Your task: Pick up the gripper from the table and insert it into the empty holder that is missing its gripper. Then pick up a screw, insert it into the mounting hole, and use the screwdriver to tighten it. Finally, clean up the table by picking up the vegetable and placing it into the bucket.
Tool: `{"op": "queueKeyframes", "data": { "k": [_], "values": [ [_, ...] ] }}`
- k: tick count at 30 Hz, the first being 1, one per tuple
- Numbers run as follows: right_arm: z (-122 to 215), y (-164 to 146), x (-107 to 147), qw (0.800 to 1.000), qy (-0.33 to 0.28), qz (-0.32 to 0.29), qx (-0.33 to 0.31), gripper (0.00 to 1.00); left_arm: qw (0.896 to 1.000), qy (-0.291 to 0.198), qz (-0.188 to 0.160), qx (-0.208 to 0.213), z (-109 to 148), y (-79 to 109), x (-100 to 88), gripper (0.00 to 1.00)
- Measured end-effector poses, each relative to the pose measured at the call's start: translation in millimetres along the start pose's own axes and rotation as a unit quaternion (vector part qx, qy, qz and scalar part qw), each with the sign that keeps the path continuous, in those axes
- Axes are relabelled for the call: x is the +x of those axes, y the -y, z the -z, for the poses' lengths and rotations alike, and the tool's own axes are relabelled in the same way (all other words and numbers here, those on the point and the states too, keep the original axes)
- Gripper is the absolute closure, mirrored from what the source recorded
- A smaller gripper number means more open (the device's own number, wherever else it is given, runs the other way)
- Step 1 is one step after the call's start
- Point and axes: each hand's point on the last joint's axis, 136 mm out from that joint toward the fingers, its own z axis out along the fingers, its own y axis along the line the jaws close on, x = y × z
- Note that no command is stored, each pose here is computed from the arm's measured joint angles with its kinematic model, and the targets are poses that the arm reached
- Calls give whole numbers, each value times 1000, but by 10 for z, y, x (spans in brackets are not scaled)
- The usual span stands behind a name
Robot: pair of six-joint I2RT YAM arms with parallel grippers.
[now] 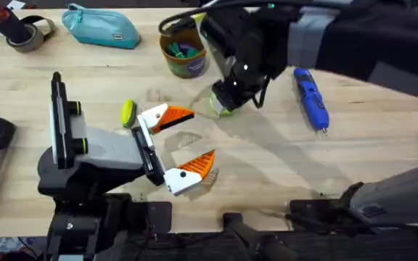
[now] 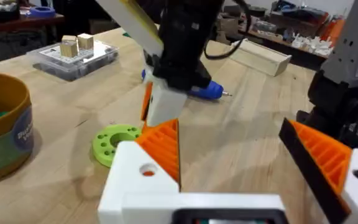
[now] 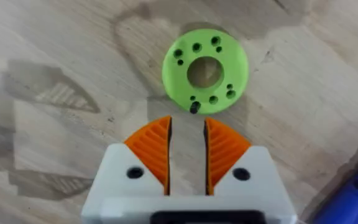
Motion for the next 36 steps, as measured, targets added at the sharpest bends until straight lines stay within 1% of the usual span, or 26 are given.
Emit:
{"op": "queueKeyframes", "data": {
  "k": [2,6,14,15,27,36],
  "values": [
    [-65,5,61,1000,-2,-10,0,710,1000,0,0,0,0,0,0,14],
    [-119,8,85,1000,19,-23,-3,710,1000,0,0,0,0,0,0,14],
    [-116,22,18,999,40,-24,-6,710,1000,0,0,0,0,0,0,14],
    [-133,68,-1,999,41,-29,-4,710,1000,0,0,0,0,0,0,14],
    [-353,93,16,999,20,-31,0,710,1000,0,0,0,0,0,0,14],
    [-377,98,56,1000,12,-29,1,710,1000,0,0,0,0,0,0,14]
  ]
}}
